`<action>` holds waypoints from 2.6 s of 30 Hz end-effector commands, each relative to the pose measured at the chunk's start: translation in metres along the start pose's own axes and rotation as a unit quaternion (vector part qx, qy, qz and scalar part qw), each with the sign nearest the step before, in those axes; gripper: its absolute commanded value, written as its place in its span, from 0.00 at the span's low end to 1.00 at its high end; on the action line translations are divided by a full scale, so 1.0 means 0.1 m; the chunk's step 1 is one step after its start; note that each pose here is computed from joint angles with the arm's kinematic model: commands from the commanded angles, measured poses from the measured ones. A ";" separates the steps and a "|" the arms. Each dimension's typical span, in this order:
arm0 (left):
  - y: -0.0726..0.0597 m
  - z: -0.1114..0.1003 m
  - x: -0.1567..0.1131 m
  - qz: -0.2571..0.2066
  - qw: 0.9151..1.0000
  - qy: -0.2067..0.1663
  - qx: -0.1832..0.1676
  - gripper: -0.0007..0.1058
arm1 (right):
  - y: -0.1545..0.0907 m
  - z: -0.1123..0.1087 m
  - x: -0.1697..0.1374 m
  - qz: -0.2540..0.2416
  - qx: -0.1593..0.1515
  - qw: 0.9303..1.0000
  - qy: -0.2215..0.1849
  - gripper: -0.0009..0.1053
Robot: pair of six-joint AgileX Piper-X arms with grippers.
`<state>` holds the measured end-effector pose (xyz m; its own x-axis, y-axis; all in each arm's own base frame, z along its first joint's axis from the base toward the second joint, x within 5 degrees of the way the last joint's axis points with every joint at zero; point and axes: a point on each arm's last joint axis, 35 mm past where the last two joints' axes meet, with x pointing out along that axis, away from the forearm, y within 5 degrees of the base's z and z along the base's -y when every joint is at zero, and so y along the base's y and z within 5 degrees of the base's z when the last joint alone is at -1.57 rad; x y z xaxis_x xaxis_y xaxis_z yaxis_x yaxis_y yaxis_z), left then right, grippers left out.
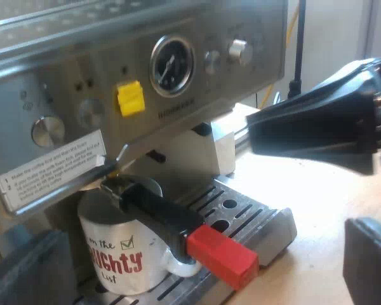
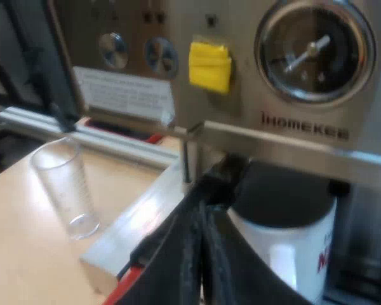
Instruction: Place mug into machine
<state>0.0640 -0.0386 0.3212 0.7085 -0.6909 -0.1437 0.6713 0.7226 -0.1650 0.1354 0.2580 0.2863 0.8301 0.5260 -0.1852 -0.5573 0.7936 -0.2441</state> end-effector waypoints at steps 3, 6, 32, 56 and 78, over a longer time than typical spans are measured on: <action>-0.03 0.09 -0.04 -0.006 1.000 -0.025 0.006 0.82 | 0.04 0.14 0.15 -0.026 -0.010 0.999 -0.020 0.01; -0.04 0.11 -0.05 -0.007 1.000 -0.027 0.007 0.82 | 0.03 0.19 0.28 -0.037 -0.008 0.999 -0.019 0.01; -0.04 0.11 -0.05 -0.008 1.000 -0.027 0.007 0.82 | -0.30 0.30 0.91 -0.129 0.007 0.992 0.001 0.01; -0.10 0.36 -0.20 0.035 0.995 -0.062 -0.063 0.82 | -0.05 0.62 -0.15 0.002 -0.070 0.995 0.070 0.73; 0.42 1.00 0.12 0.194 0.964 -0.019 -0.180 0.82 | -1.99 0.36 -1.05 -0.120 0.098 0.965 0.213 0.73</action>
<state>0.1243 -0.0170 0.4080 0.9005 -0.3721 -0.2252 0.2539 0.8701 -0.4225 0.1613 0.0692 0.3844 0.8329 0.1806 -0.5231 -0.3155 0.9316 -0.1807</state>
